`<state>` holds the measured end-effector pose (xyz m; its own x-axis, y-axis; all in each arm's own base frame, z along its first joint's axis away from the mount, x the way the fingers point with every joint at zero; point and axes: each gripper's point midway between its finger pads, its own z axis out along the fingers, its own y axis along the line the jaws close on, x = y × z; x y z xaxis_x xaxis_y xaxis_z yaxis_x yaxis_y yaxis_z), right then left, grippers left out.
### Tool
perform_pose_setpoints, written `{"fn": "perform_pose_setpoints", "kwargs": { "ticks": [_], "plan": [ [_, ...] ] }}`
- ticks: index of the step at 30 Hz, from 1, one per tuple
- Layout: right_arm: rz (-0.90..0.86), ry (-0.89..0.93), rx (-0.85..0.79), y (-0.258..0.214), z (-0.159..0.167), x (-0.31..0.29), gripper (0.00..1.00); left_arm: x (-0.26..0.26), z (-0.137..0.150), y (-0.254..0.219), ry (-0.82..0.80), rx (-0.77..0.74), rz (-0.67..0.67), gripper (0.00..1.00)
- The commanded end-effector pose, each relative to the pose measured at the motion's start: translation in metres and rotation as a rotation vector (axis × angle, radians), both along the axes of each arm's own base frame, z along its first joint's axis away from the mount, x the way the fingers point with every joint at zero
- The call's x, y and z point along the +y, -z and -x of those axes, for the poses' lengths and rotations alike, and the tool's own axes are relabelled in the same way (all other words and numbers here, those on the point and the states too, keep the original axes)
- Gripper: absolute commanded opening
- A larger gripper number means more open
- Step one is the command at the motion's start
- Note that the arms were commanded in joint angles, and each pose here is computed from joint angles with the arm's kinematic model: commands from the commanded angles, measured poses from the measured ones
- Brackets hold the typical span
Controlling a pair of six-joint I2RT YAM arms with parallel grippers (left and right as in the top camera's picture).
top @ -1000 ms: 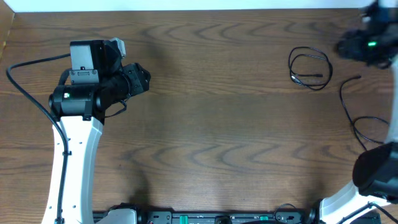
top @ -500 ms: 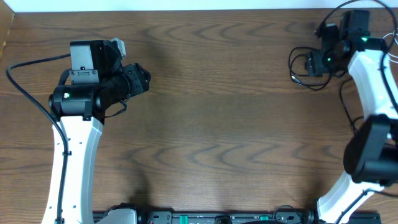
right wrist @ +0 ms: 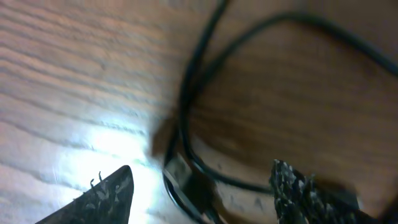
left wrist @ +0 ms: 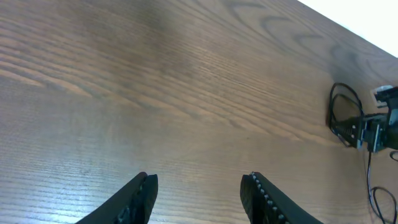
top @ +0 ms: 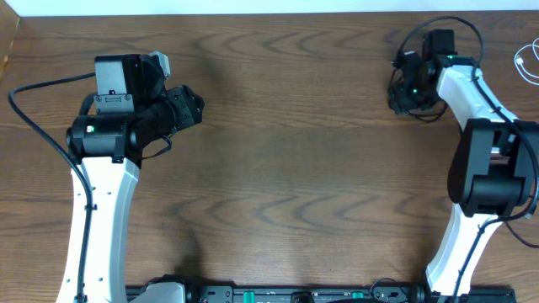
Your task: Untangle cables
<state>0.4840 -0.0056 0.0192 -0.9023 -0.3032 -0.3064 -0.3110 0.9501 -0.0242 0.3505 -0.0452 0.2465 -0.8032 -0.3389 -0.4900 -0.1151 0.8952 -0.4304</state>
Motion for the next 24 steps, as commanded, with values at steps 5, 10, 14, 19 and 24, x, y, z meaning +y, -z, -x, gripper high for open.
{"fn": "perform_pose_setpoints", "kwargs": {
  "ticks": [5,10,14,19,24],
  "plan": [
    [0.045,-0.06,-0.027,0.005,-0.013,0.007,0.67,0.004,-0.001,0.004,0.0,0.005,-0.021,0.48],
    [0.04,-0.052,0.003,0.011,-0.004,0.006,0.68,0.004,-0.001,0.004,0.0,0.005,-0.021,0.48],
    [0.028,-0.032,0.05,0.019,0.008,0.007,0.67,0.004,-0.001,0.004,0.0,0.006,-0.02,0.48],
    [0.022,-0.02,0.142,0.025,0.031,0.007,0.61,0.004,-0.001,0.004,0.0,0.006,-0.02,0.48],
    [0.01,0.028,0.247,0.03,0.056,0.008,0.56,0.004,0.0,0.005,0.0,0.01,-0.02,0.48]
  ]
}}
